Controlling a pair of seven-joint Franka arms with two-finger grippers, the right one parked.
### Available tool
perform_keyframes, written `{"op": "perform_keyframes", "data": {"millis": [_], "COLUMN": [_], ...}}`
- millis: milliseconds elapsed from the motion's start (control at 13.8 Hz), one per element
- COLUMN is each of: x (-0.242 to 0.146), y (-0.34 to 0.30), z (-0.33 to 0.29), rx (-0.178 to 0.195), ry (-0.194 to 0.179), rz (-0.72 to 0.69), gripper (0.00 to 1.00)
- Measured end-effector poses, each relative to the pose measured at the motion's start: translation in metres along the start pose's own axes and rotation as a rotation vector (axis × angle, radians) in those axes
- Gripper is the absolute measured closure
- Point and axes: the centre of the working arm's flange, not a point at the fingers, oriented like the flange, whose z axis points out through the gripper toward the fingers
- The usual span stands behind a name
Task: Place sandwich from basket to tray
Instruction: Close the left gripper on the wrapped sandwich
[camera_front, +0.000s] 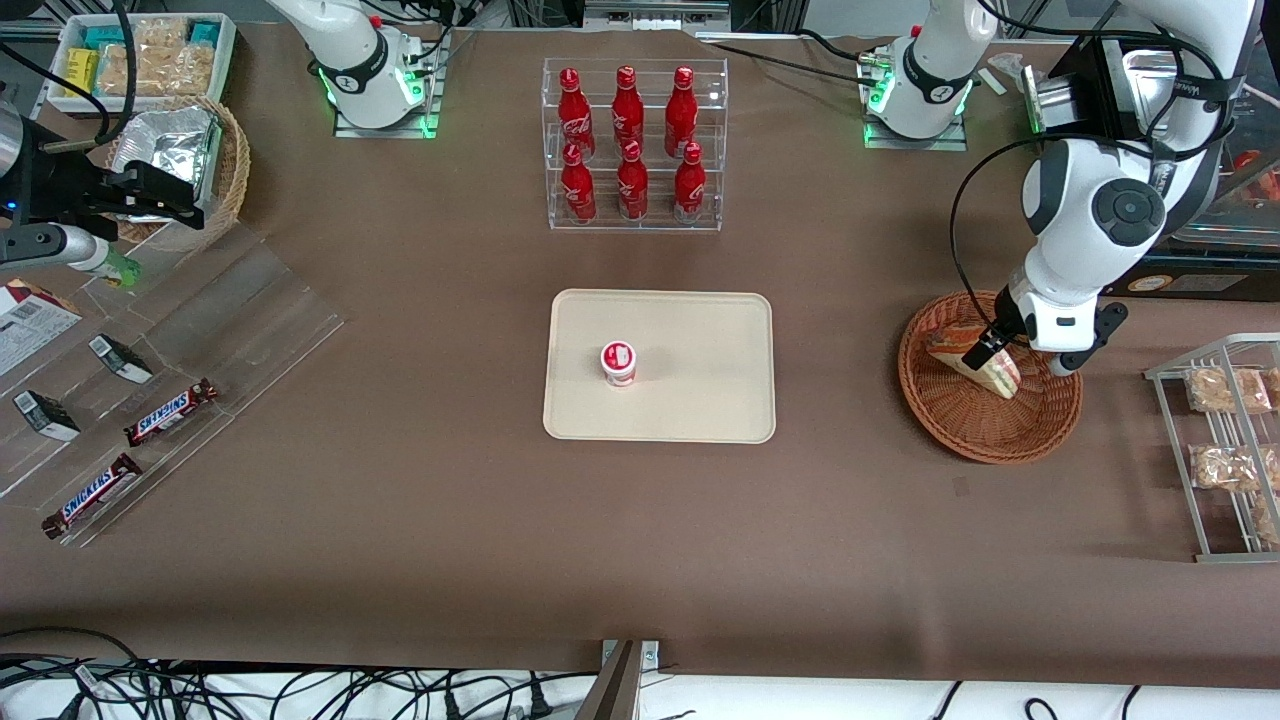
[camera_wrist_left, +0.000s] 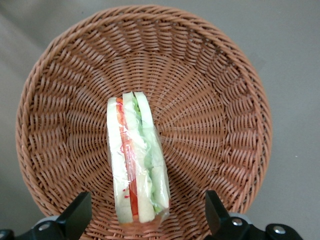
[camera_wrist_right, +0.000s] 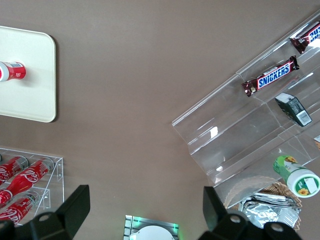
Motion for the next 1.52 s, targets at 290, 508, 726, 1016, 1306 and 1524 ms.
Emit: {"op": "perform_keyframes", "data": {"millis": [290,508,726,1016,1306,1524], "x": [-0.001,-0.001,0.010,0.006,0.001,-0.004], "y": [-0.002,-0.005,-0.015,-0.012,-0.008,-0.003], "z": [0.021,0.035,0.046,0.057,0.060,0.062], "rx": [-0.004,0.020,0.024,0.021,0.021,0.021], "ry": [-0.006,0.008,0.027,0.021,0.017,0.014], "rz": [-0.016,0.016,0.016,-0.044,-0.062,-0.055], "gripper": [0.00,0.00,0.00,0.00,0.09,0.41]}}
